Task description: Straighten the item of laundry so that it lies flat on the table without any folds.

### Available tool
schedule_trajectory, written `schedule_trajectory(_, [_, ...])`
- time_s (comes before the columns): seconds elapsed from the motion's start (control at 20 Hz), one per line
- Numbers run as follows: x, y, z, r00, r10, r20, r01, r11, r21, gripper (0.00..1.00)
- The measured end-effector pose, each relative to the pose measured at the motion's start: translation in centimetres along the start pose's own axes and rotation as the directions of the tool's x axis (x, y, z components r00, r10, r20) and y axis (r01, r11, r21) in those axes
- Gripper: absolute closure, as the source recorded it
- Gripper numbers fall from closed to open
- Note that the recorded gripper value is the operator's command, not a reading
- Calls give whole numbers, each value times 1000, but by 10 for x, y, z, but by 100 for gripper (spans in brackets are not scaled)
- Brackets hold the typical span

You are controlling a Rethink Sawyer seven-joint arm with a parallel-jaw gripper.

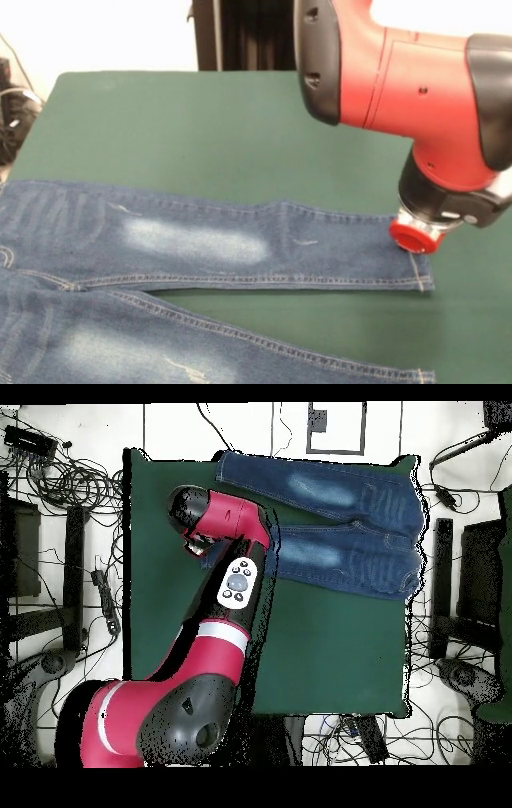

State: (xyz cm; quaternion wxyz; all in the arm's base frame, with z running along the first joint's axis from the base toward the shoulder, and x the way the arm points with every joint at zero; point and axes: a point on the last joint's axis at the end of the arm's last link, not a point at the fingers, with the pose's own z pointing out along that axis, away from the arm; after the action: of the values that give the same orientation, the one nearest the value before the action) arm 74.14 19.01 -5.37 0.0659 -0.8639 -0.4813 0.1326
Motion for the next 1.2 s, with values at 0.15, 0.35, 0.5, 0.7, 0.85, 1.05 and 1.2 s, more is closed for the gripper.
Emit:
schedule_trajectory(0.15, [1, 2, -1, 1000, -5, 4, 5, 1000, -11, 100])
schedule_trajectory(0.35, [4, 3, -2, 1000, -12, 6, 12, 1000, -17, 0])
schedule_trajectory(0.5, [6, 4, -3, 1000, -18, 12, 18, 1000, -16, 0])
schedule_trajectory(0.7, [7, 4, -3, 1000, -24, 18, 24, 1000, -14, 0])
schedule_trajectory(0.85, [8, 4, -3, 999, -26, 21, 27, 999, -17, 0])
schedule_trajectory(1.05, [8, 6, -5, 999, -30, 30, 31, 999, -31, 0])
schedule_trajectory(1.2, [10, 7, -5, 999, -35, 36, 37, 999, -39, 0])
